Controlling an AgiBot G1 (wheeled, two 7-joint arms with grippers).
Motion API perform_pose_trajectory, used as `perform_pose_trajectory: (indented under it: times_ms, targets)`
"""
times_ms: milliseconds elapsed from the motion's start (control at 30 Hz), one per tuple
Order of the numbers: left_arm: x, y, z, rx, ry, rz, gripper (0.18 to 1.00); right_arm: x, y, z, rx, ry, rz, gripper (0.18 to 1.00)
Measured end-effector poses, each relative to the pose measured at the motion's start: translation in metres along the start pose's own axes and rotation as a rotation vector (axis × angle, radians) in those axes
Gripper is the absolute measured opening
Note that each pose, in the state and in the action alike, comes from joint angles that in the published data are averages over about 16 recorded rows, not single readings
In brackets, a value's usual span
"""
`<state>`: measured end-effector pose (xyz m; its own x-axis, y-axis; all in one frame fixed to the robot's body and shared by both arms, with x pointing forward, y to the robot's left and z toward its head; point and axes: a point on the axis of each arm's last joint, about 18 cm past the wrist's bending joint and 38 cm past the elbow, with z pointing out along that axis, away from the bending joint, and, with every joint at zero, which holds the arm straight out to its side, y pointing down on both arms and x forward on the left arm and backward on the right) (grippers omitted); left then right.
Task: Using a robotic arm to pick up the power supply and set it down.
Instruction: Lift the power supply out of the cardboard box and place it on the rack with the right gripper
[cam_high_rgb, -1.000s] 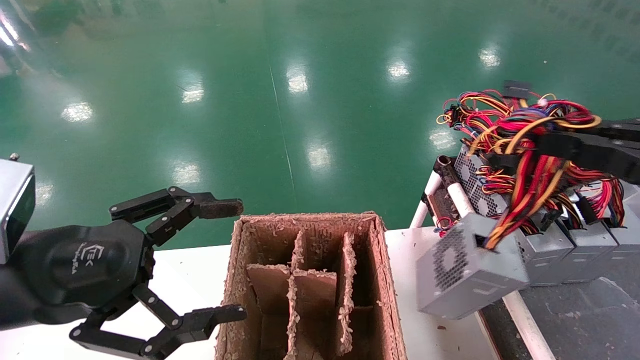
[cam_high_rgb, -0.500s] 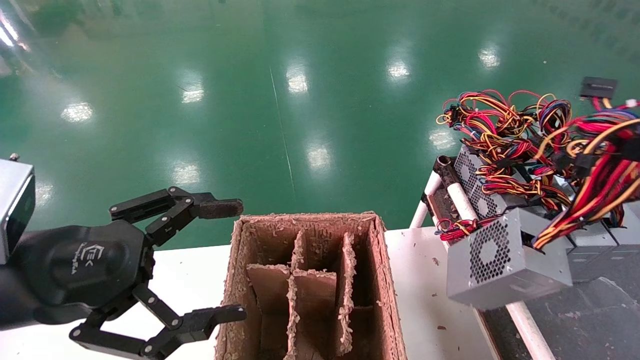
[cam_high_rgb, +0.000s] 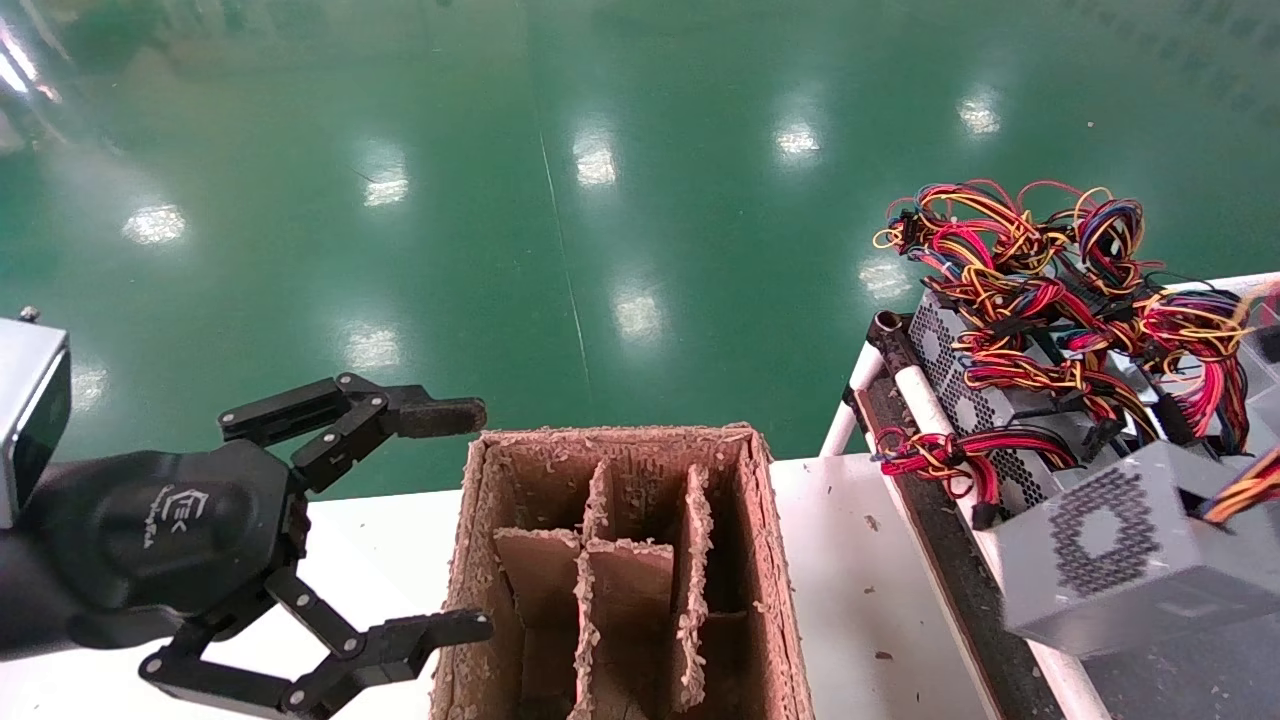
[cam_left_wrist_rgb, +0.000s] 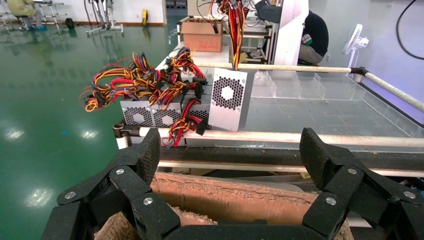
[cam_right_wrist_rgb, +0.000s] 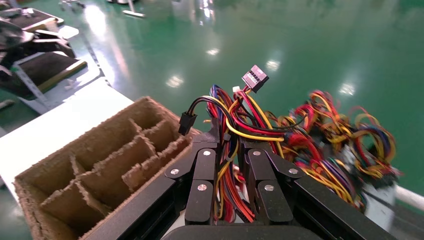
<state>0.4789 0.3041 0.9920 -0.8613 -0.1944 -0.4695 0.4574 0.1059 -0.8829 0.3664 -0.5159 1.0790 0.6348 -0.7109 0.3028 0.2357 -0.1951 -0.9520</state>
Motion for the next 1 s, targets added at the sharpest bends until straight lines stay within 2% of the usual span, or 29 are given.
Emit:
perform_pose_trajectory:
  times_ms: [533,1000]
  targets:
    - [0.0,0.0,0.0,0.0,0.0,0.0,1.001,0.014,0.017,-0.045,-0.049,0.129,0.022,0.25]
    - [0.0,0.0,0.0,0.0,0.0,0.0,1.001,0.011,0.043,-0.036,-0.14,0.121,0.019,0.25]
